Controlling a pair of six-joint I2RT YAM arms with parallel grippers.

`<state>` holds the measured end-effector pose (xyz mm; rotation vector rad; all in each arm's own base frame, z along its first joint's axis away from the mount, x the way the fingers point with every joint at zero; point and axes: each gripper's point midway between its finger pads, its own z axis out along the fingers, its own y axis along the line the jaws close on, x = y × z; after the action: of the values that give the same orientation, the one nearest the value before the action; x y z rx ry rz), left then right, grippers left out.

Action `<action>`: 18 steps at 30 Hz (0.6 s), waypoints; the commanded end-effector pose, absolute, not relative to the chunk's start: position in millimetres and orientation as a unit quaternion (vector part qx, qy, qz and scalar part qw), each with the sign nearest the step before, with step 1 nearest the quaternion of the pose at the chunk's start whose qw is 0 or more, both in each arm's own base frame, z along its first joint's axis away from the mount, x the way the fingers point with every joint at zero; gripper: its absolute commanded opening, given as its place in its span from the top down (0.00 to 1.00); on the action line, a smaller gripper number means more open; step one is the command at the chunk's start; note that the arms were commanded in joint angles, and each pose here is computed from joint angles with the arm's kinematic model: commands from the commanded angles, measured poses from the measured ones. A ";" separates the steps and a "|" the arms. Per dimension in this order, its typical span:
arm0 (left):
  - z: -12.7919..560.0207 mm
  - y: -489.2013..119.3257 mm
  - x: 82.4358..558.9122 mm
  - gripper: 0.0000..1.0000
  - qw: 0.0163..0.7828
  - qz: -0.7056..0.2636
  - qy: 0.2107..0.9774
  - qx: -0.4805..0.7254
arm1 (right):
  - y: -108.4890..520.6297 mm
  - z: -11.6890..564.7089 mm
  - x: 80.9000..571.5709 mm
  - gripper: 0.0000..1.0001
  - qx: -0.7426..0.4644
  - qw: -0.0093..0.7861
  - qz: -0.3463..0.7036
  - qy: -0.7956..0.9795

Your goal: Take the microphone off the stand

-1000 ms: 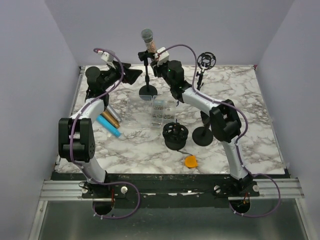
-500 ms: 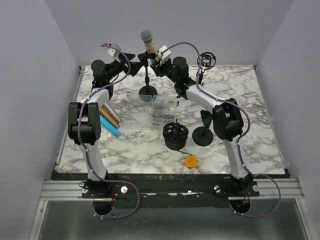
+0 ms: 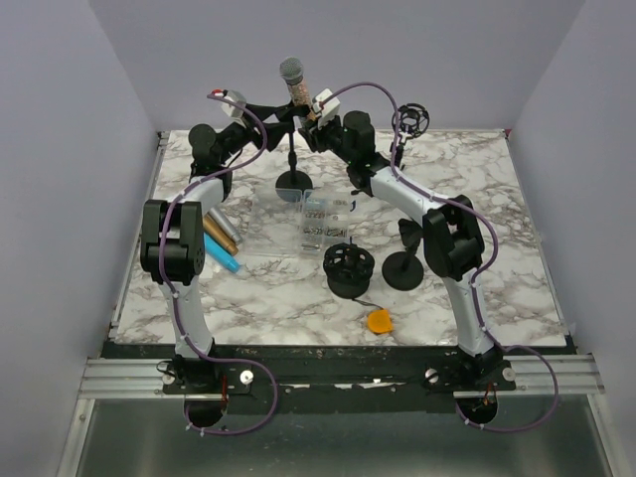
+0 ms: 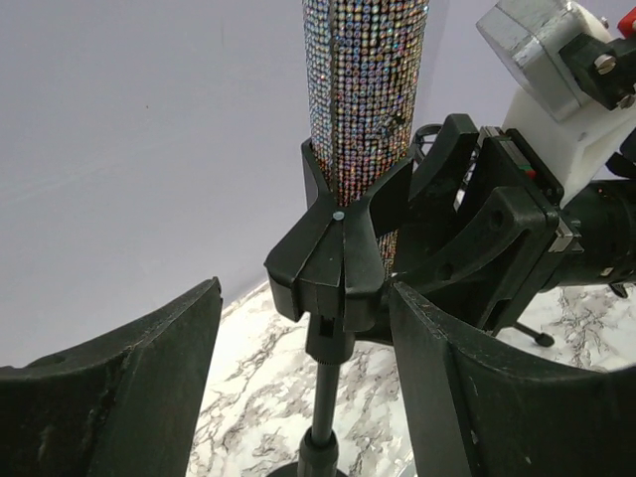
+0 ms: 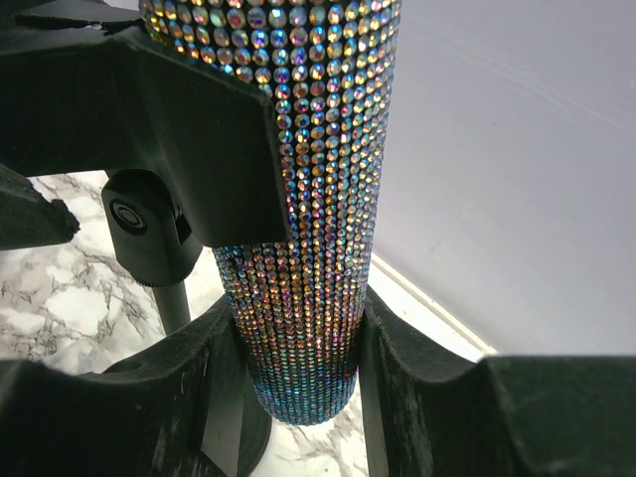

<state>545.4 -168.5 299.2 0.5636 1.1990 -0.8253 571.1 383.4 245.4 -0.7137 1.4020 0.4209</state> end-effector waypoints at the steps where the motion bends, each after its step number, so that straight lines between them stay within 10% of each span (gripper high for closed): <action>1: 313.3 -173.6 544.7 0.34 0.729 -0.372 0.512 0.262 | 390.0 258.7 570.8 0.99 -0.318 0.691 0.204 0.616; 13: 313.6 -183.8 546.6 0.50 0.720 -0.384 0.509 0.275 | 390.8 257.7 569.8 0.99 -0.318 0.688 0.209 0.618; 18: 309.6 -188.9 546.9 0.75 0.709 -0.396 0.510 0.283 | 390.8 257.2 569.4 0.99 -0.317 0.688 0.210 0.618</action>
<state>548.7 -181.6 308.8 0.5806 1.1602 -0.8607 570.8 383.5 244.5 -0.7090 1.4157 0.4286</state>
